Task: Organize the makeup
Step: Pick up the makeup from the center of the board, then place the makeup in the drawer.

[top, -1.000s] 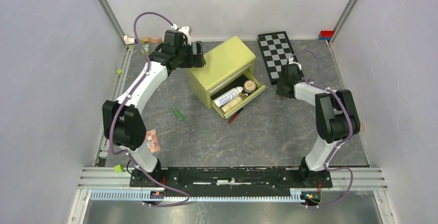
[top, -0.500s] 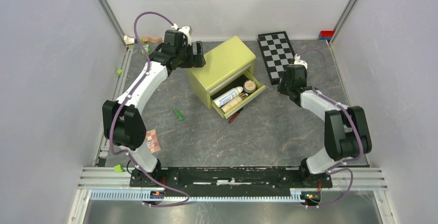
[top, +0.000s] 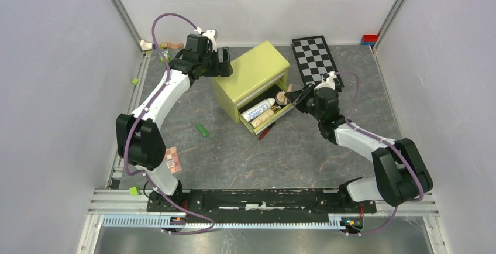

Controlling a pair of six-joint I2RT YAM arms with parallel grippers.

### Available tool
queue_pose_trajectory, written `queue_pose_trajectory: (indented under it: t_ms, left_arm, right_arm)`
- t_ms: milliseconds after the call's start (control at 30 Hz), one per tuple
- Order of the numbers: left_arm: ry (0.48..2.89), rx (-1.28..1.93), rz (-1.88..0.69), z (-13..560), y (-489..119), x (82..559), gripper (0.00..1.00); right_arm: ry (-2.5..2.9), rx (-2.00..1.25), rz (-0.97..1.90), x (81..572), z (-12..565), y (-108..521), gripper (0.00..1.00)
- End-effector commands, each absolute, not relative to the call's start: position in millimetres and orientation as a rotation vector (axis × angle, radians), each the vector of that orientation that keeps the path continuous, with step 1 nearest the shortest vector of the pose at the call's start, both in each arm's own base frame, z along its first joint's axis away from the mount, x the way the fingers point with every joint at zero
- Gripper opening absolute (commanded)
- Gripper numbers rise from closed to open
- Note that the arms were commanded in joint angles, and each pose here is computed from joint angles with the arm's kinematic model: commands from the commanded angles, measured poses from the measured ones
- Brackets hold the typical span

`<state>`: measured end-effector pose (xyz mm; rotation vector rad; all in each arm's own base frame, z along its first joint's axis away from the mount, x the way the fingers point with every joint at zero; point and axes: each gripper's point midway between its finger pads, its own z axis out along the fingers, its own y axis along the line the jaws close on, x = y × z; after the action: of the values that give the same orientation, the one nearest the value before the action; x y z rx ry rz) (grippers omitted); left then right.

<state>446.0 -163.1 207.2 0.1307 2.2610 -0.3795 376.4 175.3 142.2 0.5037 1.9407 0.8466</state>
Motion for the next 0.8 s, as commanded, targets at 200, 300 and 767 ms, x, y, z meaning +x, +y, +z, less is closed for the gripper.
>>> queue_pose_trajectory:
  t_ms: [200, 300, 767]
  left_arm:
    - [2.223, 0.182, -0.379, 222, -164, 447, 0.97]
    - [2.222, 0.184, -0.381, 223, -164, 446, 0.97]
    - [2.212, 0.187, -0.379, 227, -164, 445, 0.97]
  right_arm:
    - [1.695, 0.642, 1.167, 391, 189, 230, 0.13]
    - [1.716, 0.668, 1.189, 396, 180, 244, 0.12]
    - [1.835, 0.819, 1.012, 409, 135, 254, 0.17]
